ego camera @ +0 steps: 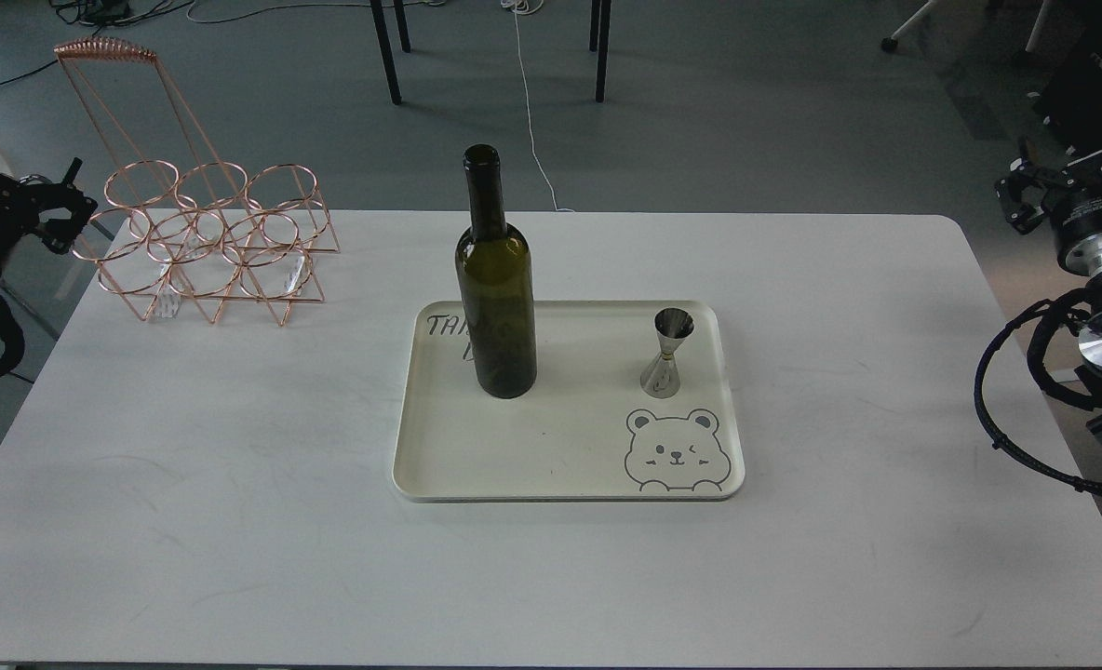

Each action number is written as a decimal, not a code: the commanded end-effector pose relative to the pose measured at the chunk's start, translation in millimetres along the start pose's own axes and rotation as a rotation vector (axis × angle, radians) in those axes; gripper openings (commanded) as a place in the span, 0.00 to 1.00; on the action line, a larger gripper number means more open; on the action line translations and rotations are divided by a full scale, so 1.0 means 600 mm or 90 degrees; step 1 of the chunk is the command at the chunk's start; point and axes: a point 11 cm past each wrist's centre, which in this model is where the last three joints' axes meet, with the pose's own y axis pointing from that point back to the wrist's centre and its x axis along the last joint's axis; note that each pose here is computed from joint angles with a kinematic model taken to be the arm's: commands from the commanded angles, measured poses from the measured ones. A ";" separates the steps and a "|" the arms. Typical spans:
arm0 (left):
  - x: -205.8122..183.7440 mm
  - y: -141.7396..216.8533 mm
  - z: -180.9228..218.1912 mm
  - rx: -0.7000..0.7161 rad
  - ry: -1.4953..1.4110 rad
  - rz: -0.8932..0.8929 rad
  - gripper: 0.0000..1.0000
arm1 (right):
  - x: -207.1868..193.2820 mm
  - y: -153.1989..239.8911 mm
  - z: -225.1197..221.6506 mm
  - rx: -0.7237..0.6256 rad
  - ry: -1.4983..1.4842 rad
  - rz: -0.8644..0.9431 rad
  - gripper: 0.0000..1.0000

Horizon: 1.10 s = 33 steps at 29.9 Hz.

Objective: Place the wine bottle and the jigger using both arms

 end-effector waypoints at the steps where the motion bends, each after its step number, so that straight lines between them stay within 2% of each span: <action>1: 0.000 0.000 0.000 0.003 -0.008 -0.001 0.98 | 0.000 0.001 0.005 -0.008 0.005 -0.001 0.98; 7: -0.003 0.002 0.006 0.002 -0.011 -0.013 0.98 | -0.010 0.002 0.015 -0.042 0.048 -0.028 0.98; 10: -0.004 0.002 0.008 0.001 -0.010 -0.016 0.98 | -0.032 0.007 0.033 -0.112 0.152 -0.099 0.98; 15: -0.005 0.001 0.007 0.001 -0.009 -0.017 0.98 | -0.089 0.015 -0.004 -0.166 0.309 -0.235 0.98; 18: -0.006 0.001 0.003 0.004 -0.009 -0.020 0.98 | -0.111 0.029 -0.026 -0.170 0.390 -0.271 0.98; 21: -0.009 0.000 -0.001 0.006 -0.006 -0.028 0.98 | -0.145 0.059 -0.016 -0.181 0.499 -0.331 0.98; 25: -0.015 -0.001 0.001 0.006 -0.006 -0.038 0.98 | -0.161 0.120 0.022 -0.191 0.665 -0.417 0.98; 33: -0.023 0.000 0.006 0.017 -0.023 -0.048 0.98 | -0.159 0.201 0.086 -0.135 0.962 -0.612 0.97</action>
